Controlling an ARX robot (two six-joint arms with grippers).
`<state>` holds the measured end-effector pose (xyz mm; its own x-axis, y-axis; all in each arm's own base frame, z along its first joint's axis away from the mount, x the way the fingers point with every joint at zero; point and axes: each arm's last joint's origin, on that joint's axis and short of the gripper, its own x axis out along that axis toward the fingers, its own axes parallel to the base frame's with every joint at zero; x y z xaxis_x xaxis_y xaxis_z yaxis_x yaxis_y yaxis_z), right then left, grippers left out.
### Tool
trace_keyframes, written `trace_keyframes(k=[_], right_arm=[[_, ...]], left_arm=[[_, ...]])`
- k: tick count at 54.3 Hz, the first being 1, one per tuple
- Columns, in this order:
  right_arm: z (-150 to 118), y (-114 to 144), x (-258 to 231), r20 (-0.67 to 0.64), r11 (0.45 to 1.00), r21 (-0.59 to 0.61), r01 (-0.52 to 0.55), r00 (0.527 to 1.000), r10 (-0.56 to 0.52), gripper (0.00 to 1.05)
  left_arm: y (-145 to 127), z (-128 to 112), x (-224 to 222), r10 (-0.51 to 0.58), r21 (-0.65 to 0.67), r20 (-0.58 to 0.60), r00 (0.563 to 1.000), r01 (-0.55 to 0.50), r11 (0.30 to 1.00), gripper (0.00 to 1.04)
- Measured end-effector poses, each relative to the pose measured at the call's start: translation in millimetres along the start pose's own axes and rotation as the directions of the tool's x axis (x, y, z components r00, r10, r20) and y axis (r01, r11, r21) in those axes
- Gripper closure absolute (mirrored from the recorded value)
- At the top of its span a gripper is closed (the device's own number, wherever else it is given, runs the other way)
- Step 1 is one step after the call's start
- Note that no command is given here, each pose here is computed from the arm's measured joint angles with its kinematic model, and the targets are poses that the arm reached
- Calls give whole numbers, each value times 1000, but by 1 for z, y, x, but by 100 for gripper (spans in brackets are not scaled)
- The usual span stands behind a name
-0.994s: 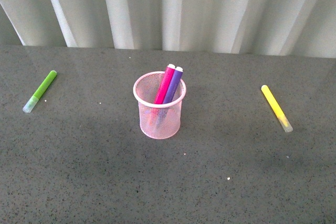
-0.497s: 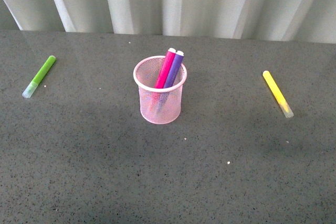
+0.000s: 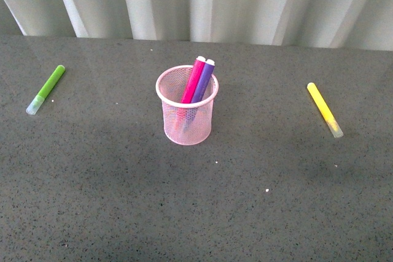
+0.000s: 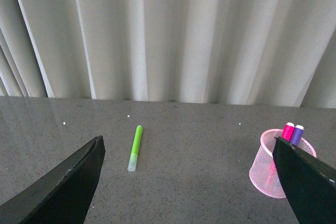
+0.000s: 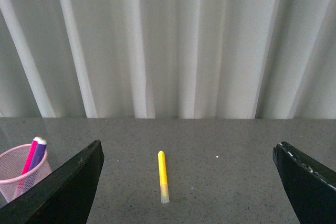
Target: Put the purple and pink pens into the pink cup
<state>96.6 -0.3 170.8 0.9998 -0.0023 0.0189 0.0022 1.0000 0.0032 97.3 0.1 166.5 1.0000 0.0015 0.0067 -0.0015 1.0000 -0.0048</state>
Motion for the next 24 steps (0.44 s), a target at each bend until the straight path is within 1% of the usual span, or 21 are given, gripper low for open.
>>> trace_keyframes(k=[24], right_arm=[[0, 0, 0, 0, 1000, 0, 0, 1000, 0, 7]], left_arm=[[0, 0, 0, 0, 0, 0, 1000, 0, 1000, 7]])
